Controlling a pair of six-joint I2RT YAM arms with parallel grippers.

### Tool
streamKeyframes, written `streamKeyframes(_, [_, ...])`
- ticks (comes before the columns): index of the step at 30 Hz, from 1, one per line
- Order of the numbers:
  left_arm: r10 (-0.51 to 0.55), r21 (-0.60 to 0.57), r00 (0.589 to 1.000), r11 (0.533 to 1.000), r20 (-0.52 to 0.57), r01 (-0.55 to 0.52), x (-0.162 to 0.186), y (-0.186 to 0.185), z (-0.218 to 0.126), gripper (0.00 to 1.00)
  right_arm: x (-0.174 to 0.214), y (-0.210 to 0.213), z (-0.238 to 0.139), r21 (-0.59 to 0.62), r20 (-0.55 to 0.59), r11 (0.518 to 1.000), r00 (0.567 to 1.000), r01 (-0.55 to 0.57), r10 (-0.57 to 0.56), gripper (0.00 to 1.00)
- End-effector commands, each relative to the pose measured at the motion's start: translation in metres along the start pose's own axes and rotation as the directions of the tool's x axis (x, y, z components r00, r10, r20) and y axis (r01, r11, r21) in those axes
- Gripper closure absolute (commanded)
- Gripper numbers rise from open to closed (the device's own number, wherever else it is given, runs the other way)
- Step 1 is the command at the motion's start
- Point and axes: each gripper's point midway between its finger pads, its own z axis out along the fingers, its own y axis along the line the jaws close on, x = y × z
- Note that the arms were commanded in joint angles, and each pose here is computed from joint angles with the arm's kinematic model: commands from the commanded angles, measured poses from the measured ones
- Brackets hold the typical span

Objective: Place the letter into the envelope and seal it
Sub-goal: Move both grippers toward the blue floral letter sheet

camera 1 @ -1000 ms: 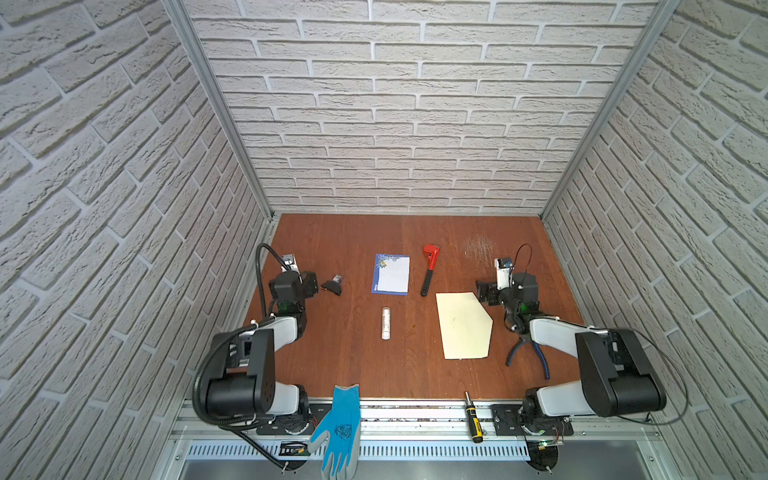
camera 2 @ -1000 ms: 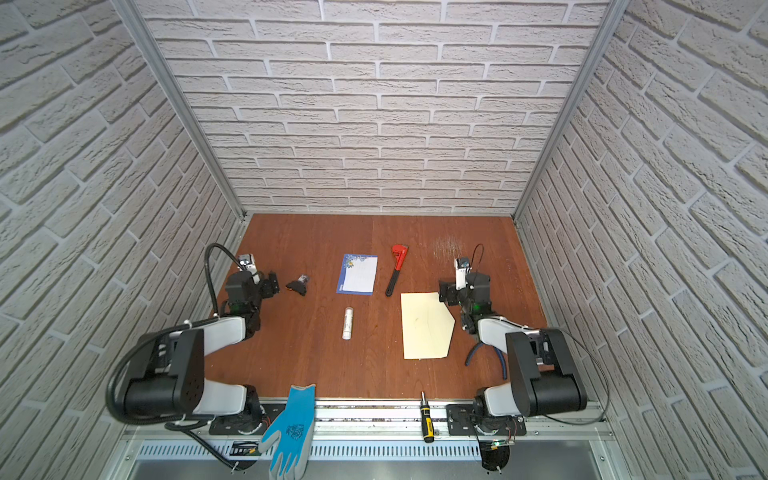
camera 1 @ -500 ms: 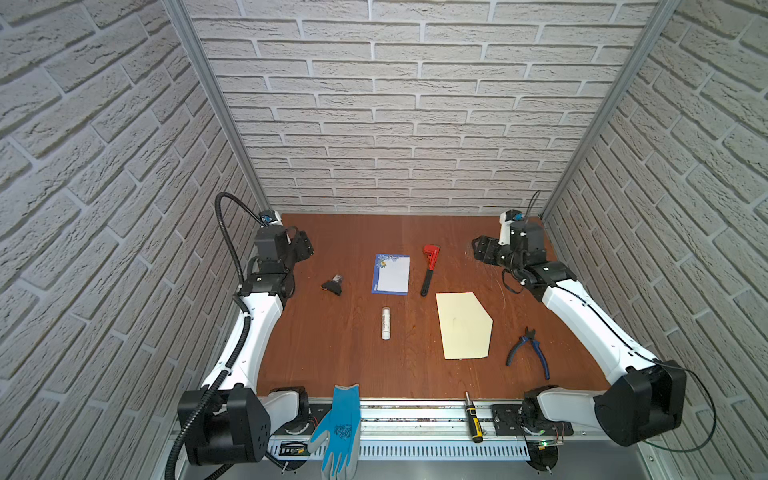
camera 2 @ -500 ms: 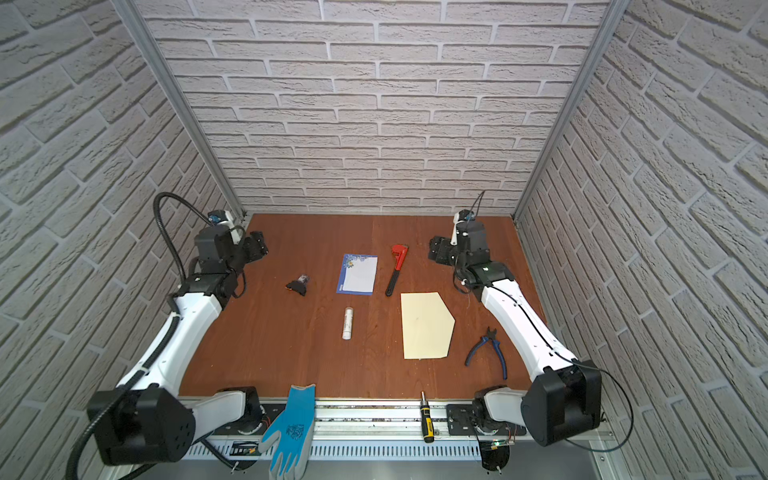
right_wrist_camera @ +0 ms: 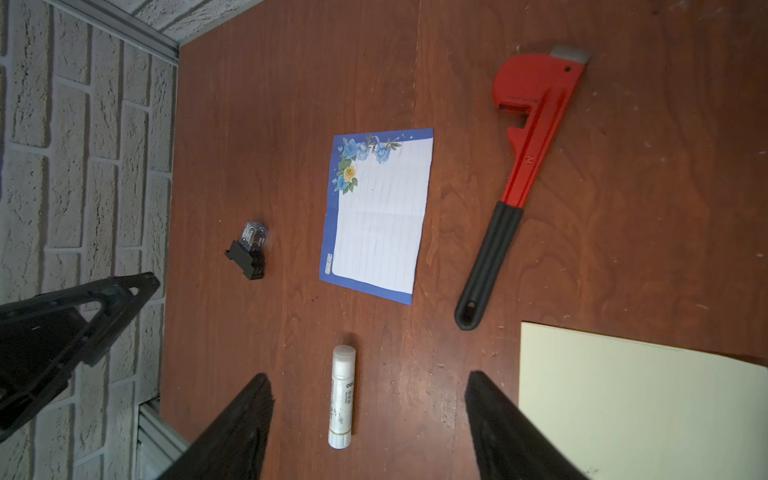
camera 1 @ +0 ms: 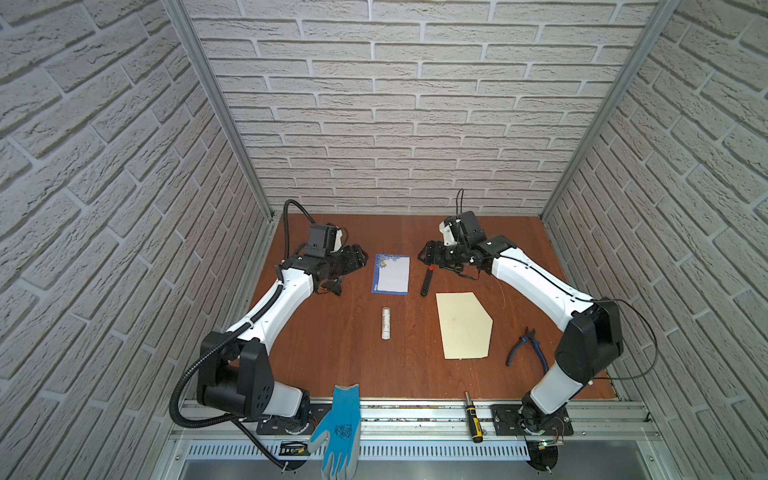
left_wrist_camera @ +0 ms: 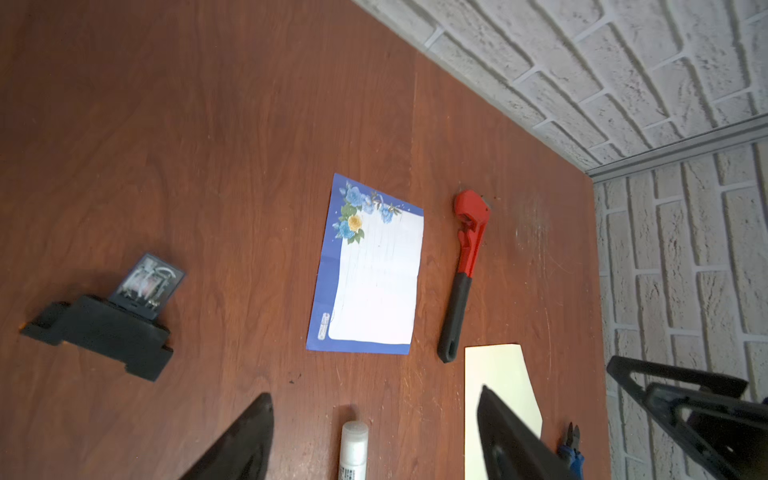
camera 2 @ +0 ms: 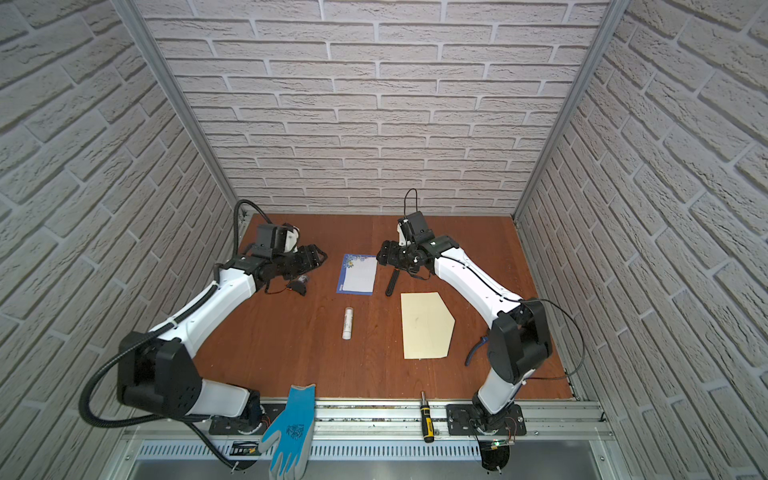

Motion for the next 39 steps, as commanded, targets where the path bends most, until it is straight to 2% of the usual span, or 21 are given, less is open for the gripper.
streamKeyframes(1, [-0.082, 0.016, 0.995, 0.996, -0.059, 0.083, 0.013, 0.003, 0.015, 0.23, 0.000, 0.017, 0.015, -0.047, -0.042, 0.999, 0.999, -0.013, 0.011, 0.27])
streamKeyframes(13, [-0.182, 0.002, 0.964, 0.983, -0.196, 0.186, 0.054, 0.024, 0.068, 0.20, -0.010, 0.021, 0.105, -0.092, -0.093, 0.996, 0.996, -0.010, 0.001, 0.47])
streamKeyframes(22, [-0.213, -0.010, 0.945, 0.976, -0.246, 0.218, 0.065, 0.031, 0.102, 0.21, -0.031, 0.028, 0.156, -0.130, -0.072, 0.991, 0.997, -0.039, 0.030, 0.63])
streamKeyframes(31, [-0.238, -0.018, 0.936, 0.970, -0.258, 0.241, 0.067, 0.035, 0.121, 0.25, -0.041, 0.012, 0.188, -0.103, -0.069, 0.991, 0.995, -0.084, 0.077, 0.70])
streamKeyframes(39, [-0.268, -0.015, 0.920, 0.961, -0.286, 0.276, 0.078, 0.041, 0.130, 0.27, -0.031, -0.012, 0.200, -0.037, -0.107, 0.993, 0.988, -0.116, 0.111, 0.82])
